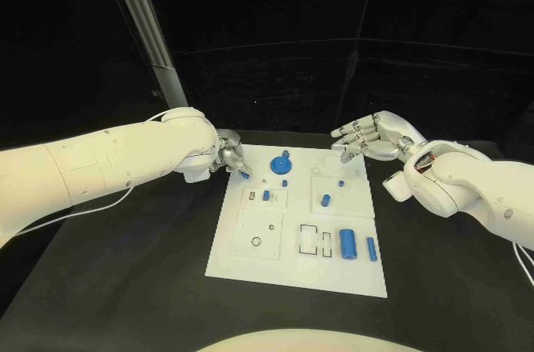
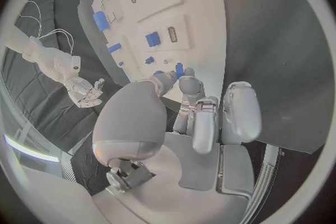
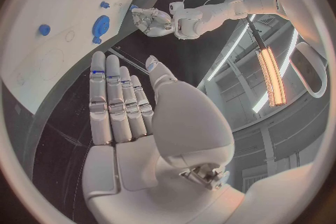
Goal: Assemble the parts on the task board
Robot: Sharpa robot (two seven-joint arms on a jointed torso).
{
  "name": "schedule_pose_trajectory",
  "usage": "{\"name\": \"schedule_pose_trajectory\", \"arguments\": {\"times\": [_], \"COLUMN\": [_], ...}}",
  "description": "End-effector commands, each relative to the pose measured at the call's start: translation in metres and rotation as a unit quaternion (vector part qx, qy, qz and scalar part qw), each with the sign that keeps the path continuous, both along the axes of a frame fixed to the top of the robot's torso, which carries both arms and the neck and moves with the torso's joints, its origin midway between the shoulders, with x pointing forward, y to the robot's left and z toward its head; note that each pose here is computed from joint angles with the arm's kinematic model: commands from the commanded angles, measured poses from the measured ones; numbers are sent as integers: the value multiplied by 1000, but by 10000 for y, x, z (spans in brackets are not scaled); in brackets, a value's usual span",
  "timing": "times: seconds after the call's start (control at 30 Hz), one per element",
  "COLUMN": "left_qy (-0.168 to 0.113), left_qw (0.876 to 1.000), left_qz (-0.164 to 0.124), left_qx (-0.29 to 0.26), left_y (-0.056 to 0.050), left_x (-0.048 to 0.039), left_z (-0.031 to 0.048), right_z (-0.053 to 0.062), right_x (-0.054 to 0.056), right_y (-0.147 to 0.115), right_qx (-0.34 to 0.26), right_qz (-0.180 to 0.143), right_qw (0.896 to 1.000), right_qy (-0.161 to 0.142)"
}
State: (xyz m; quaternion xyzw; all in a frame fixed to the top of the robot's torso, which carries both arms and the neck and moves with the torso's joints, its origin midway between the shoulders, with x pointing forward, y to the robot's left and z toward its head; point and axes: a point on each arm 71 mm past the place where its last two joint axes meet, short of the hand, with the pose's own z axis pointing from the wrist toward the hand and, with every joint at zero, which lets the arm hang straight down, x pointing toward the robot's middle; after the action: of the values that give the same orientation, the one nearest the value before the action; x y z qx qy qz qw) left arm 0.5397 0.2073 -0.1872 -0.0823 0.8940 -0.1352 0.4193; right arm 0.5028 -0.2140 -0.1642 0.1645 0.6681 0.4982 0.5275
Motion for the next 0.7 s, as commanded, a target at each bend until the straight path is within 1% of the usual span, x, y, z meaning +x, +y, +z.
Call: {"name": "schedule_pose_trajectory", "arguments": {"times": [0.03, 0.13, 0.3, 0.43, 0.57, 0.7], "left_qy": [-39, -44, -47, -43, -40, -36], "left_qw": [999, 998, 998, 998, 998, 998], "left_qz": [9, 8, 9, 8, 5, 3], "left_qx": [-32, -37, -43, -45, -49, -49], "left_y": [-14, -2, 4, -10, -49, -83], "left_x": [-49, -128, -234, -292, -342, -372], "left_z": [34, -2, -69, -114, -165, -204], "right_z": [10, 9, 7, 6, 5, 4], "right_x": [2, 4, 7, 8, 10, 12], "right_y": [8, 9, 7, 5, 6, 4], "right_qx": [0, 0, 0, 0, 0, 0], "right_qz": [5, 5, 5, 5, 5, 4], "right_qw": [1000, 1000, 1000, 1000, 1000, 1000], "right_qy": [-1, -1, 0, 0, 0, 0]}}
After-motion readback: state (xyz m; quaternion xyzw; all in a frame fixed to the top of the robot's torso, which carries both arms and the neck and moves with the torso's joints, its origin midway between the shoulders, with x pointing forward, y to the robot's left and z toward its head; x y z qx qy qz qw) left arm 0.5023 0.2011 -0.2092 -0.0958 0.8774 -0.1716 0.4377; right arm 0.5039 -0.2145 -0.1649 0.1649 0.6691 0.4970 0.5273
